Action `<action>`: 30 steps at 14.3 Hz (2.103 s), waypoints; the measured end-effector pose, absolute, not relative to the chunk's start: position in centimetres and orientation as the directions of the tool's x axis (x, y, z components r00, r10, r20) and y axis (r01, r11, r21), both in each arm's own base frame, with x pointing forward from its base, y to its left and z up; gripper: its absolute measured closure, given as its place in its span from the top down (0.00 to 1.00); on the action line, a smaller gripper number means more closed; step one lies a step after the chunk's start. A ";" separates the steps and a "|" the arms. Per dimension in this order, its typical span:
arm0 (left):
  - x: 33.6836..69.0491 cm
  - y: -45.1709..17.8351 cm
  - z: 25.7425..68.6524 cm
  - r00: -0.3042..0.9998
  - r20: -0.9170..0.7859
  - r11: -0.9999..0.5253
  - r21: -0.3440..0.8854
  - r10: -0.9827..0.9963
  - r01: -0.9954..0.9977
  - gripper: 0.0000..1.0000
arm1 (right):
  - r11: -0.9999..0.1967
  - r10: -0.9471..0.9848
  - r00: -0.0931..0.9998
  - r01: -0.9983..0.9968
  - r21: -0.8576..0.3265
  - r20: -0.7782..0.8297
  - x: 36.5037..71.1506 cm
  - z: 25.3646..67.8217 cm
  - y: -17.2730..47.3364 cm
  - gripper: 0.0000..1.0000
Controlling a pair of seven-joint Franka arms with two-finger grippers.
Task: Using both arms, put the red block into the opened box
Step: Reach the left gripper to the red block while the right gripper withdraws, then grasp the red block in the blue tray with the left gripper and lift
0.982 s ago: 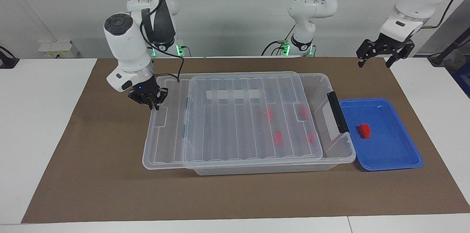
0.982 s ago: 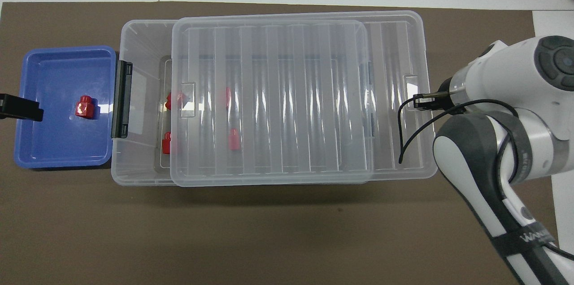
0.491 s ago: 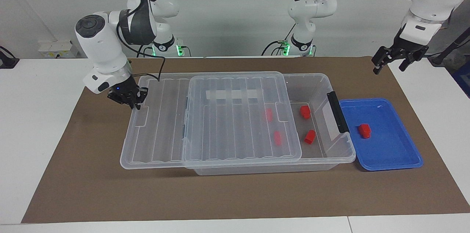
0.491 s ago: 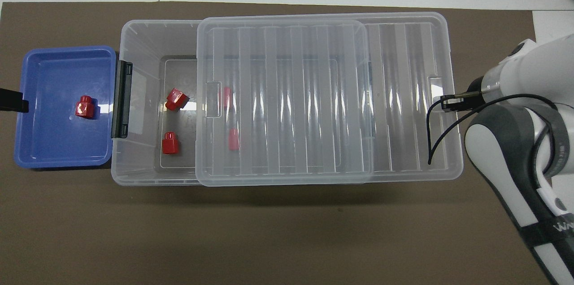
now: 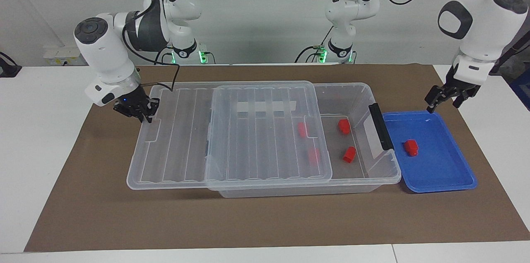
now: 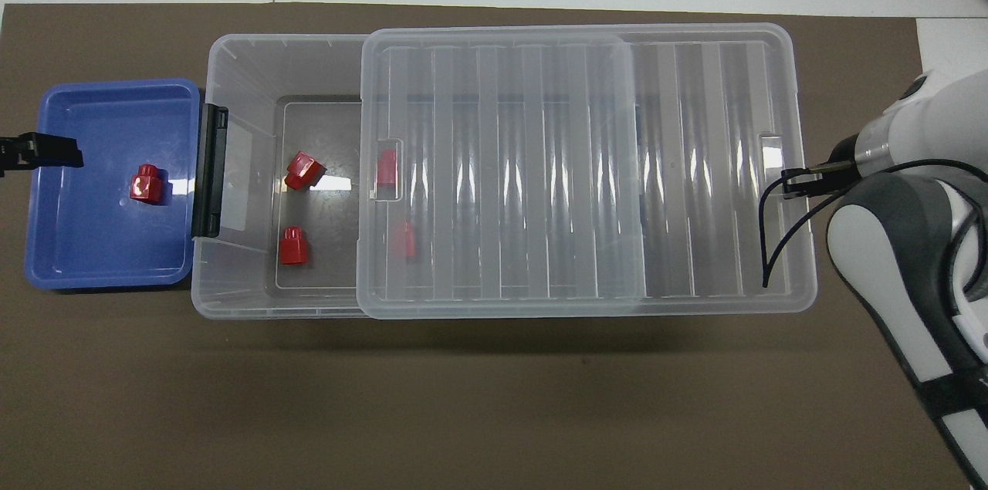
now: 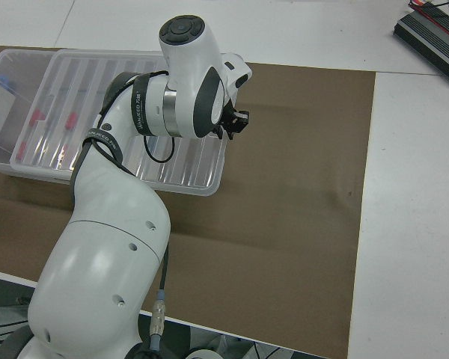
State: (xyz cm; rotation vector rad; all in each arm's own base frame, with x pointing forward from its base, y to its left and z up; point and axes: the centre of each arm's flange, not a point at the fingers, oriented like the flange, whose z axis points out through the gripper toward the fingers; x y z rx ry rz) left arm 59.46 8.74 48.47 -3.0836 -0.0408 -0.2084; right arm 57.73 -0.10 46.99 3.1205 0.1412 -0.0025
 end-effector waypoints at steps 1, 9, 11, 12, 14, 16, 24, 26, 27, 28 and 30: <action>60.2 8.9 46.4 0.992 0.120 -0.998 -0.054 -0.030 -0.024 1.00 | -0.995 0.096 0.995 0.096 0.018 -0.005 57.7 47.0 -0.2 0.48; 63.4 7.8 33.2 0.991 0.032 -0.991 -0.039 -0.130 -0.128 1.00 | -0.996 0.089 0.995 0.088 0.025 0.041 56.7 51.0 -0.2 0.99; 63.4 8.0 32.2 0.990 0.020 -0.990 -0.036 -0.137 -0.137 1.00 | -0.999 0.046 0.998 0.045 0.025 0.047 56.3 53.3 -0.1 0.99; 63.4 8.3 32.3 0.989 0.022 -0.989 -0.038 -0.144 -0.143 1.00 | -1.000 0.019 0.998 0.018 0.024 0.053 56.2 54.7 0.0 0.99; 63.2 9.6 32.3 0.985 0.023 -0.985 -0.041 -0.170 -0.169 1.00 | -1.000 -0.020 0.998 -0.021 0.022 0.064 56.0 57.4 0.1 1.00; 63.0 11.0 32.1 0.983 0.027 -0.982 -0.044 -0.183 -0.182 1.00 | -0.999 -0.036 0.998 -0.037 0.021 0.053 55.7 59.5 0.1 1.00; 61.9 10.7 29.9 0.980 0.051 -0.981 -0.048 -0.193 -0.190 0.81 | -0.998 -0.051 0.999 -0.051 0.023 -0.002 54.6 62.3 -0.3 1.00; 62.0 10.7 29.9 0.980 0.051 -0.981 -0.048 -0.193 -0.190 0.54 | -0.998 -0.054 0.999 -0.054 0.023 -0.004 54.5 62.3 -0.3 1.00; 62.0 10.6 30.0 0.980 0.053 -0.980 -0.047 -0.193 -0.191 0.43 | -0.998 -0.056 0.998 -0.056 0.023 -0.004 54.5 62.3 -0.4 1.00; 62.0 10.6 30.1 0.980 0.054 -0.980 -0.047 -0.194 -0.191 0.34 | -0.998 -0.057 0.998 -0.057 0.022 -0.004 54.5 62.3 -0.5 1.00; 62.0 10.6 30.1 0.980 0.054 -0.981 -0.042 -0.190 -0.187 0.34 | -0.998 -0.058 0.998 -0.057 0.022 -0.004 54.5 62.3 -0.5 1.00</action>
